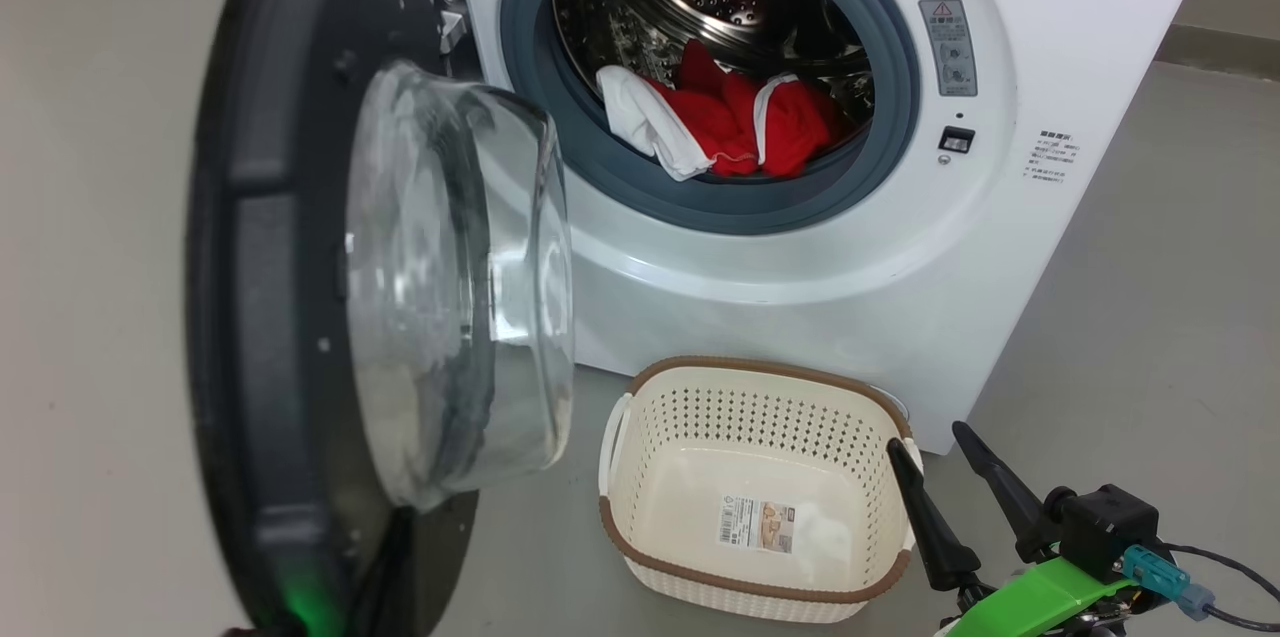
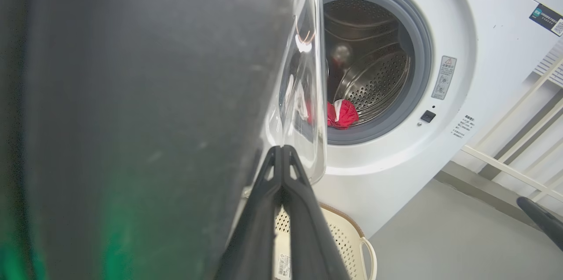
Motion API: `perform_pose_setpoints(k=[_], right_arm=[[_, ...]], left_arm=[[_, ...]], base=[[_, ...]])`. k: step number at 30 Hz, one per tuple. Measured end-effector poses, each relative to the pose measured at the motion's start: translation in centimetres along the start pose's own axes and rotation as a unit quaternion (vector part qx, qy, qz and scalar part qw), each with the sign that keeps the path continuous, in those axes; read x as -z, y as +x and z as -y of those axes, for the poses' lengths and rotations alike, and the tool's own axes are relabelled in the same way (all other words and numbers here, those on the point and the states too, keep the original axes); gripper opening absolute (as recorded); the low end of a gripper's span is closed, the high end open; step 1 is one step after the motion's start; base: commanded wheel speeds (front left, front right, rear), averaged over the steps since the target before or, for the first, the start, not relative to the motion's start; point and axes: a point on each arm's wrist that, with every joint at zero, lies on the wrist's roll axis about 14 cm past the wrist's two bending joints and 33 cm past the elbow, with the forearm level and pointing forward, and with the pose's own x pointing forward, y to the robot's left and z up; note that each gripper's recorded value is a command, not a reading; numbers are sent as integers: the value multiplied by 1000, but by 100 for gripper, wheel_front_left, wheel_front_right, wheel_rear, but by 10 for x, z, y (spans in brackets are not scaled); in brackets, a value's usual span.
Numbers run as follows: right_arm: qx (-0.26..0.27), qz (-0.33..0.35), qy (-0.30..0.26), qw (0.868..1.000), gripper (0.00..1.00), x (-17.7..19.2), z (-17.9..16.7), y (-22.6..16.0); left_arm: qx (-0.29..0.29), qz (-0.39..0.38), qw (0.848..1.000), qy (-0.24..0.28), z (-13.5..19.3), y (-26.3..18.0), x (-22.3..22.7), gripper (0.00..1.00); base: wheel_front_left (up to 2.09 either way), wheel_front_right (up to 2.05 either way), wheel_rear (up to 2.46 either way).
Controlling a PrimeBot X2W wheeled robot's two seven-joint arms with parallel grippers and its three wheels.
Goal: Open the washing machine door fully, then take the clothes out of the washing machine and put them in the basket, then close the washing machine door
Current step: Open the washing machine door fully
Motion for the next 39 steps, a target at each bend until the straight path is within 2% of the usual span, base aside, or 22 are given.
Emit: perform_pose_setpoints(k=[11,20,31,39], right_arm=[[3,-2,2,1000,100,2,2,-1],[7,-5,6,1000,100,5,7,-1],[15,-18,5,1000,100,14,20,-2],[22,-25,9,999,100,20,27,-2]], left_arm=[[-98,30,995,20,-62,1,-22,0],[-180,67,981,1,-114,2,-46,0],[-225,100,969,24,-149,13,-70,0],[-244,116,962,36,-164,29,-84,0]], base=[[0,0,0],[0,0,0],[0,0,0],[0,0,0]])
